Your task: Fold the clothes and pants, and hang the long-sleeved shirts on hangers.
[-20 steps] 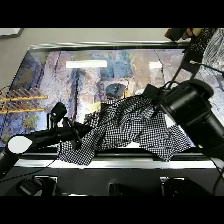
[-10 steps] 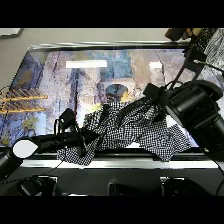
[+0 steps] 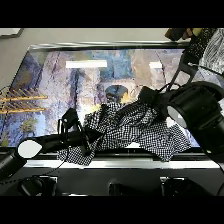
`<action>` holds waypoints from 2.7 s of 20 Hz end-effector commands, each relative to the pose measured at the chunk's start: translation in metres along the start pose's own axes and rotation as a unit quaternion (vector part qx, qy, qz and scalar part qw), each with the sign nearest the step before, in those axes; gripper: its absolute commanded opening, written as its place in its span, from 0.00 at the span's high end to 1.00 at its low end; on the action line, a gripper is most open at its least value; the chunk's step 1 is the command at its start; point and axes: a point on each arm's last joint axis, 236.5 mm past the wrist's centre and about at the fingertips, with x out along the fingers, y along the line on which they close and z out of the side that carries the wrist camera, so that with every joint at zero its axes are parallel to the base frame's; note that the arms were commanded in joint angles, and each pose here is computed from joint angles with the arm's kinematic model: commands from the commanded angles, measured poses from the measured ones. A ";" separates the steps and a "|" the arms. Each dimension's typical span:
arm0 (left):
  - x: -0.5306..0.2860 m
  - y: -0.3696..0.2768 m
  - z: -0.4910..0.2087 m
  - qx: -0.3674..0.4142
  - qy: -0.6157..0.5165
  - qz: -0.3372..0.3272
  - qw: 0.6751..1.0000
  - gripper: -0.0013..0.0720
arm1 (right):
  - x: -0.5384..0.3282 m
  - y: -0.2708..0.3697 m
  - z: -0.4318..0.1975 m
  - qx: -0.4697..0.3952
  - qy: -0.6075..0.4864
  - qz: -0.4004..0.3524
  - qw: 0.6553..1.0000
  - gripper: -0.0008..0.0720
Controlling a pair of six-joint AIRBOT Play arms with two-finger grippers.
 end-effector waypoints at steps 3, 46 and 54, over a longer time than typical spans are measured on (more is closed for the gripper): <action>0.005 0.000 0.001 -0.009 -0.003 -0.005 1.000 0.95 | -0.002 0.007 -0.011 -0.011 0.022 0.016 1.000 0.95; 0.018 0.001 0.014 -0.050 -0.039 -0.020 0.998 0.95 | -0.022 -0.040 0.036 -0.519 0.012 0.180 0.835 0.17; 0.019 0.001 0.014 -0.051 -0.038 -0.020 0.998 0.95 | -0.006 -0.015 0.010 -0.699 -0.005 0.268 0.662 0.14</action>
